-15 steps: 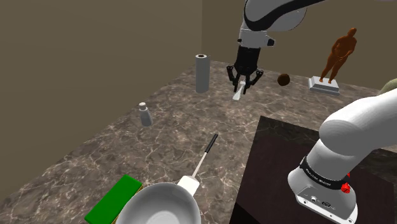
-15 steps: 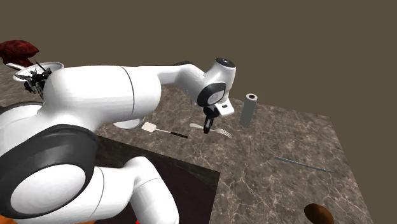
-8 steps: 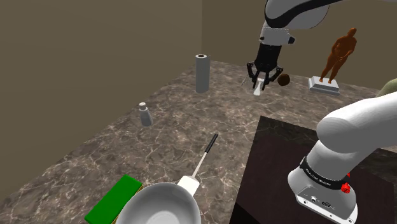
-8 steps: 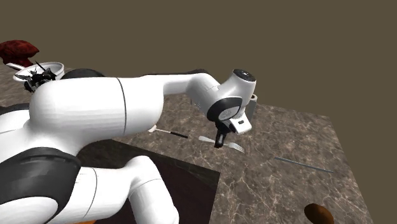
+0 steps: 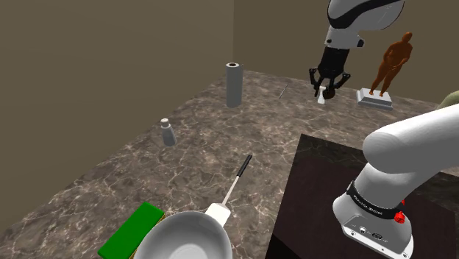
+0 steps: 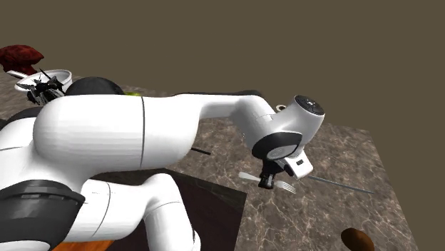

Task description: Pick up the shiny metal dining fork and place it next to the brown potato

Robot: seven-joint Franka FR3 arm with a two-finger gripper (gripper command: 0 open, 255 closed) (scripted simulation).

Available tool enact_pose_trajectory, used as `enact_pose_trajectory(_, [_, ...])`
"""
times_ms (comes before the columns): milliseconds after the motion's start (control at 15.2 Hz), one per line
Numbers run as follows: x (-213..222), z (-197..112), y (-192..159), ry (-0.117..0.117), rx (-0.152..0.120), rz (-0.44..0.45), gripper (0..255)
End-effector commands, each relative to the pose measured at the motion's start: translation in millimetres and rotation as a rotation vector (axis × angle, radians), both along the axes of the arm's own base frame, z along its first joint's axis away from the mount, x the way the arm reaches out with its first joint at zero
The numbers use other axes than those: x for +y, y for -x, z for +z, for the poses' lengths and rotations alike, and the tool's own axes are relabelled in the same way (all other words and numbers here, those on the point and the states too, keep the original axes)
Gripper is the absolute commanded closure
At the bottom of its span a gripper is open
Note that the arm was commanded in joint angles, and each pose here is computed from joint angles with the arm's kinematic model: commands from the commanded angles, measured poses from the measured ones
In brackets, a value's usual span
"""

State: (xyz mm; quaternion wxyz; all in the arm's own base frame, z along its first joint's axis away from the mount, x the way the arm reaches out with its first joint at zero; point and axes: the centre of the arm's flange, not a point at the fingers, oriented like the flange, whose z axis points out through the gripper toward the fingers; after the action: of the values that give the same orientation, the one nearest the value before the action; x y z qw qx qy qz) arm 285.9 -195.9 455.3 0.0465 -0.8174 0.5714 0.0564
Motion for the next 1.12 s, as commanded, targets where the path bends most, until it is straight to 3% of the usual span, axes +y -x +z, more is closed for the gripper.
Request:
enact_pose_trajectory(0, [-22.3, 0.6, 14.9, 0.000, 0.000, 0.001, 255])
enact_pose_trajectory(1056, [-212.9, 1.0, 105.8, 0.000, 0.000, 0.001, 255])
